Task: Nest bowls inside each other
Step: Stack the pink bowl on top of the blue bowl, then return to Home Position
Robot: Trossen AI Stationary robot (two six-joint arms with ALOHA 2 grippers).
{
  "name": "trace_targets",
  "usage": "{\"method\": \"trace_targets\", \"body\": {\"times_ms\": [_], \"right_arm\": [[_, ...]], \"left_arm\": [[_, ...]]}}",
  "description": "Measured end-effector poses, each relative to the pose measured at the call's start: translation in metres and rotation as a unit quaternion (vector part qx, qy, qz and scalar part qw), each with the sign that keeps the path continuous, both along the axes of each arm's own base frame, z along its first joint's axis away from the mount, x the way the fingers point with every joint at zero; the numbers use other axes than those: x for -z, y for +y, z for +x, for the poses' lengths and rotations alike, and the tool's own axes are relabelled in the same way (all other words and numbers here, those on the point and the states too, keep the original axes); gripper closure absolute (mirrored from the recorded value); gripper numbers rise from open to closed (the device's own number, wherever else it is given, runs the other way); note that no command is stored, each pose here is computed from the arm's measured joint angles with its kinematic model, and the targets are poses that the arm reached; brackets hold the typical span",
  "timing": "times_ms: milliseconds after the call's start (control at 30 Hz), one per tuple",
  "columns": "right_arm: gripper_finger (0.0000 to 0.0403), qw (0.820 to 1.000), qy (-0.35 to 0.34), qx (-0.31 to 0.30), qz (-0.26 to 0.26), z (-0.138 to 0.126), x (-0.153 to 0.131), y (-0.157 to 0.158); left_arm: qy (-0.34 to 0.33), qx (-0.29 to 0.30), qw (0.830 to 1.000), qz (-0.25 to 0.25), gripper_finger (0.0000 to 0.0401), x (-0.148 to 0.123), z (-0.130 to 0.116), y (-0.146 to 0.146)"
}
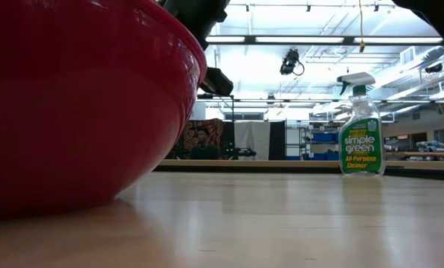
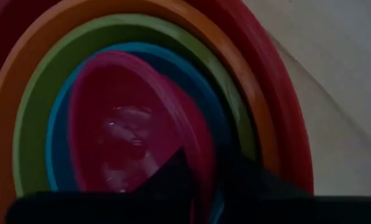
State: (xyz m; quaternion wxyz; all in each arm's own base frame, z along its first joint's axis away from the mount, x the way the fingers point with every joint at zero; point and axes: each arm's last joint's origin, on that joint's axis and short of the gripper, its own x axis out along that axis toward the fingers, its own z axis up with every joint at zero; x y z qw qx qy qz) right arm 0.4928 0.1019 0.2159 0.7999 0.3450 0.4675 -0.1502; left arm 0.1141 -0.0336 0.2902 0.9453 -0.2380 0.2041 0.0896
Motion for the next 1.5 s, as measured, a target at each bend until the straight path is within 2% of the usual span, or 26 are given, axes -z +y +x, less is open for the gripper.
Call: {"method": "trace_targets", "body": {"times_ms": [333, 467, 600, 767, 867, 1000, 1167, 1267, 1433, 1500], "right_arm": [[0.0257, 0.998, 0.009, -0.011, 0.056, 0.001, -0.002, -0.007], [0.0254, 0.997, -0.011, -0.020, 0.075, 0.004, -0.009, -0.009], [0.0255, 0.996, 0.015, -0.011, 0.091, 0.000, -0.007, -0.011], [0.0256, 0.992, 0.004, -0.019, 0.128, 0.004, -0.009, -0.013], [0.0256, 0.991, 0.010, -0.015, 0.129, 0.003, -0.008, -0.016], [0.0256, 0.993, 0.014, -0.002, 0.116, 0.001, -0.013, -0.021], [0.0256, 0.997, 0.020, 0.010, 0.074, -0.011, -0.030, -0.029], [0.0256, 0.999, 0.014, 0.017, 0.039, -0.020, -0.047, -0.034], [0.0256, 0.998, -0.020, 0.022, -0.052, -0.036, -0.080, -0.041], [0.0256, 0.997, -0.024, 0.023, -0.070, -0.042, -0.090, -0.047]], "left_arm": [[0.030, 0.000, 0.999, 0.013, 0.0220, 0.005, -0.003, 0.001], [0.032, 0.000, 0.999, 0.014, 0.0220, 0.006, -0.003, 0.001], [0.032, 0.001, 0.999, 0.013, 0.0220, 0.006, -0.003, 0.001], [0.032, 0.001, 0.999, 0.013, 0.0220, 0.006, -0.003, 0.001], [0.032, 0.001, 0.999, 0.014, 0.0220, 0.006, -0.003, 0.001], [0.038, 0.001, 0.999, 0.016, 0.0220, 0.007, -0.004, 0.001], [0.042, 0.001, 0.999, 0.017, 0.0220, 0.007, -0.004, 0.002], [0.033, 0.001, 0.999, 0.013, 0.0220, 0.006, -0.005, 0.002], [0.018, 0.004, 1.000, 0.013, 0.0220, 0.003, -0.007, 0.003], [0.018, 0.005, 1.000, 0.015, 0.0220, 0.003, -0.008, 0.003]]}}
